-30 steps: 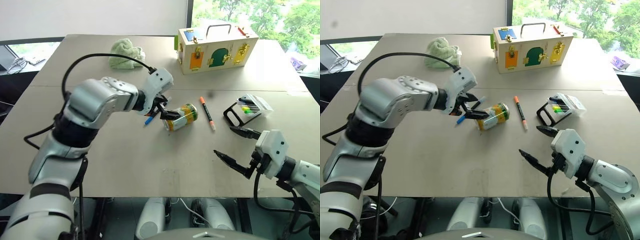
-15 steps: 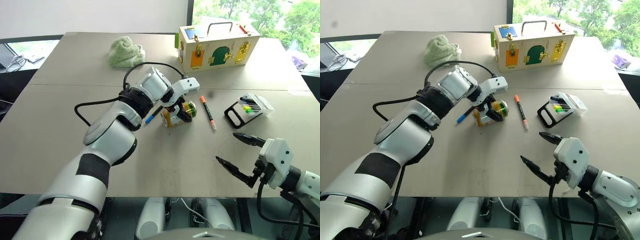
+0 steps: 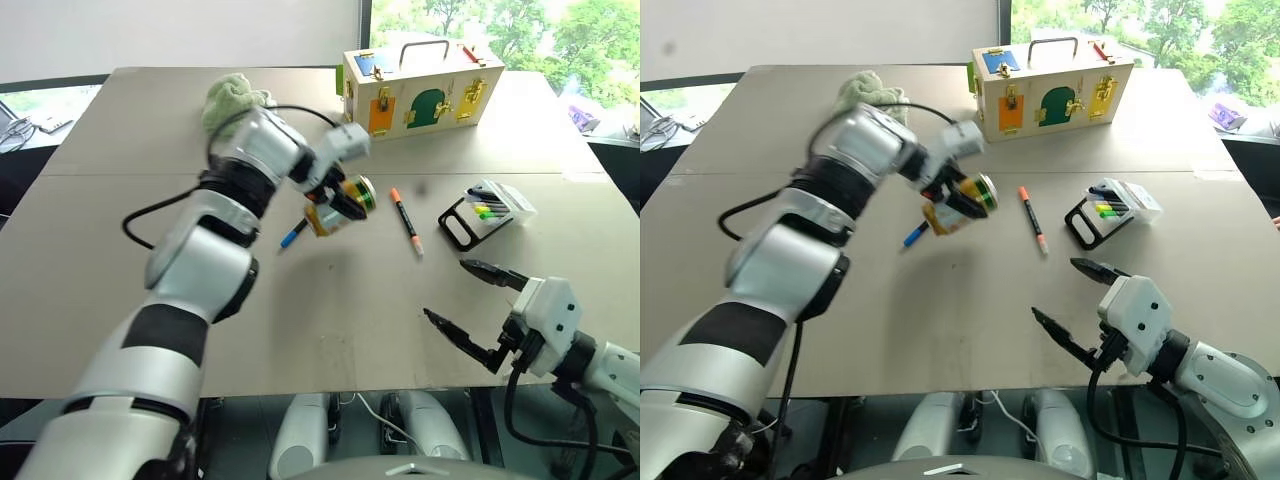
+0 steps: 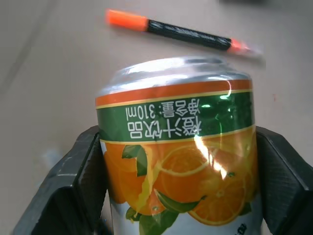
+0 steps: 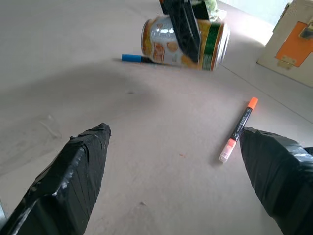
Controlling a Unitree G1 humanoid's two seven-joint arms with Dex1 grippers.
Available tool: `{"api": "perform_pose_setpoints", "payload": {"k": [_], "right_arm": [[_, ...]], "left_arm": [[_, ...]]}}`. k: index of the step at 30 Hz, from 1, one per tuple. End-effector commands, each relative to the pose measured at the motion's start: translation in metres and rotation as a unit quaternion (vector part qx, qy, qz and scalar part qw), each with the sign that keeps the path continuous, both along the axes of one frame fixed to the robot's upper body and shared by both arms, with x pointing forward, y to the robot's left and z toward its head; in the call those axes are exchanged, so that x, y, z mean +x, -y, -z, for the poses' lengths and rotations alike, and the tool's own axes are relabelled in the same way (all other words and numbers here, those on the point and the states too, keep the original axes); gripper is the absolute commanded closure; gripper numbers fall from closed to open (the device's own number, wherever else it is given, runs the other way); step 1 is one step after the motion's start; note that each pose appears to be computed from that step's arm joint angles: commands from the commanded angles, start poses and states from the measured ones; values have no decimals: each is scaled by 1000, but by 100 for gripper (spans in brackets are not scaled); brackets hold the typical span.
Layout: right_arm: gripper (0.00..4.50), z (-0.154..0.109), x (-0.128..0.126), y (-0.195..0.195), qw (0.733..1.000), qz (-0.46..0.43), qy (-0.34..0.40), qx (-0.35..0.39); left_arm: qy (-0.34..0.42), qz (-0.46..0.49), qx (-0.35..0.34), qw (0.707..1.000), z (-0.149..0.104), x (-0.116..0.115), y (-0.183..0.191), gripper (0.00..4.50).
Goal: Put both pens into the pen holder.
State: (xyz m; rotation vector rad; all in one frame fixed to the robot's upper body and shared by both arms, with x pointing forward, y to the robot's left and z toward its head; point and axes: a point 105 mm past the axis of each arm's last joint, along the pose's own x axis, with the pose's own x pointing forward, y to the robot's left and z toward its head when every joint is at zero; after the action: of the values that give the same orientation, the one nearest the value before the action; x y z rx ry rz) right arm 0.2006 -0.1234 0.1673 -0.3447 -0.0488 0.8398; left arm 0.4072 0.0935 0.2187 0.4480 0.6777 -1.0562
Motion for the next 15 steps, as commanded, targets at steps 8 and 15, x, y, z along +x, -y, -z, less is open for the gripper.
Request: {"api": "perform_pose_setpoints", "payload": {"k": [8,15], "right_arm": [[0,-46,18,-57,975,-191,42,104],[0,-43,24,-81,951,-290,29,105]], "left_arm": [[57,-422,-33,904,2,-58,-193,112],[86,-527,38,845,35,-67,-255,112]]}}
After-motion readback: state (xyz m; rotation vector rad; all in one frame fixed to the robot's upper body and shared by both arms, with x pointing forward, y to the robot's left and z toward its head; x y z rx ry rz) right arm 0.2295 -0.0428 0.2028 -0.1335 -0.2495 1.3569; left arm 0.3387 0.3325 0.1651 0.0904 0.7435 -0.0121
